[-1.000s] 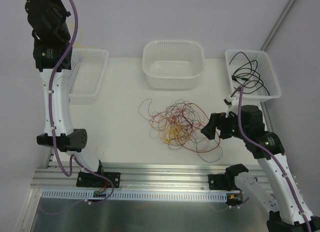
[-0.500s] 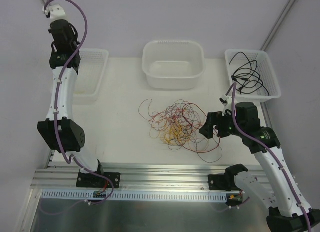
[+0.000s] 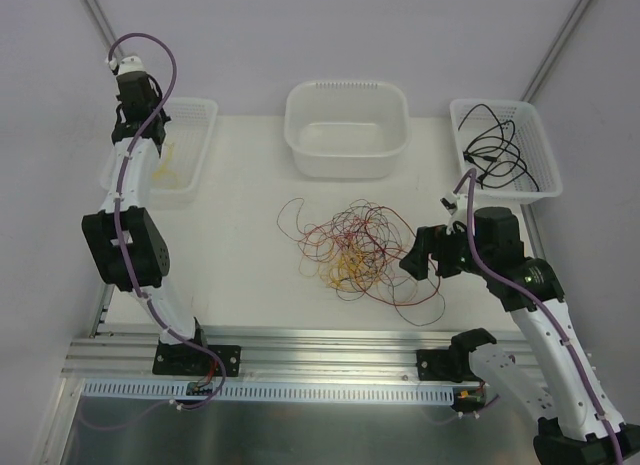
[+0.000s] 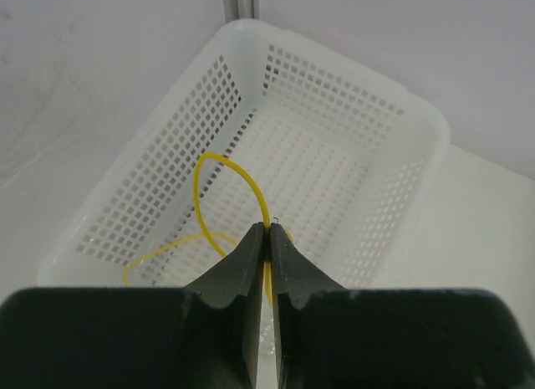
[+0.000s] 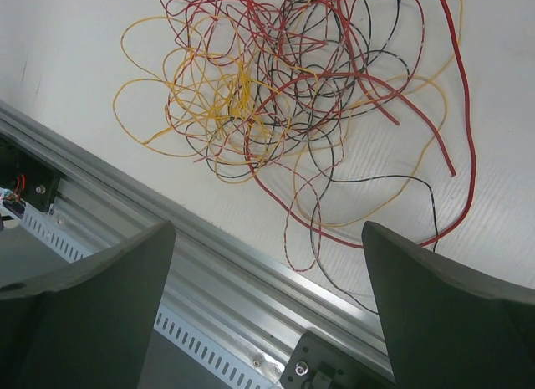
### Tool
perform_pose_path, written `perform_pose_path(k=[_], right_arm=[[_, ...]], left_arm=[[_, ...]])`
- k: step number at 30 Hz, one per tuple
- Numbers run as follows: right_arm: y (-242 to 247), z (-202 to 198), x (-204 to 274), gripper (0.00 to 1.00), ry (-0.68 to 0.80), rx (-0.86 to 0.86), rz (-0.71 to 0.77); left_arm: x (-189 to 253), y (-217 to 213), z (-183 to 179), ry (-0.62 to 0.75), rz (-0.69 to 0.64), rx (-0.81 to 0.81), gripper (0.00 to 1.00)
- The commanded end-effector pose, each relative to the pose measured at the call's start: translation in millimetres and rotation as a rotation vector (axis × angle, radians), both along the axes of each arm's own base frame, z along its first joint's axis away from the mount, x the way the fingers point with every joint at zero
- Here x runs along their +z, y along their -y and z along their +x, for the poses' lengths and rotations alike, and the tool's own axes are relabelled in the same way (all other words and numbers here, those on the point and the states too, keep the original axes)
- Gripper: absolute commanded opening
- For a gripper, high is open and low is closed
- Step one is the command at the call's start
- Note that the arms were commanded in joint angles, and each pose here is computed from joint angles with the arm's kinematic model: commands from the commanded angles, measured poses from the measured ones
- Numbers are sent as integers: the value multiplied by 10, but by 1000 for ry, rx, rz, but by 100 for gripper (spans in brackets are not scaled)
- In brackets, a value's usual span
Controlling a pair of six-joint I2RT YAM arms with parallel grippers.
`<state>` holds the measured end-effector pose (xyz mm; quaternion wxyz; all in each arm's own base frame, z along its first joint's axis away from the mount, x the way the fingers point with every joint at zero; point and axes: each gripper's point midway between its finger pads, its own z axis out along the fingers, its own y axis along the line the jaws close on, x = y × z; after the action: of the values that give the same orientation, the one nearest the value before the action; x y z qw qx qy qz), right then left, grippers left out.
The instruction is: Untangle the cables
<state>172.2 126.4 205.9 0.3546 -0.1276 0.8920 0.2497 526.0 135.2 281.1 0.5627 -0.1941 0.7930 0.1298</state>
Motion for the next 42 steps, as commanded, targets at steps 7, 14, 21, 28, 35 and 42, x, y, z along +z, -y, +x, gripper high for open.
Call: perform_pose_path(k=[7,14,21,28,35,42], right_arm=[[-30,-61,-22,99,-10,32,7],[-27,-73,-21,100,-13,35,5],[-43,-80,-4,99,-23,38,13],[-192,9,-103,99,-101,55,50],[-375,241,-361,100,-158,45,-41],[-722,637,-841,100,-192,38,-110]], left_arm=[[-811,-126,242,-109,-148,-6,22],[-684,-142,168,-75,-208,-12,56],[-13,203,-132,56,-315,-94,85],[105,1297,-815,42,-448,-368,99],[-481,2355,-1907,-112,-541,-671,99],[-1085,2418,-2542,-211,-507,-765,99]])
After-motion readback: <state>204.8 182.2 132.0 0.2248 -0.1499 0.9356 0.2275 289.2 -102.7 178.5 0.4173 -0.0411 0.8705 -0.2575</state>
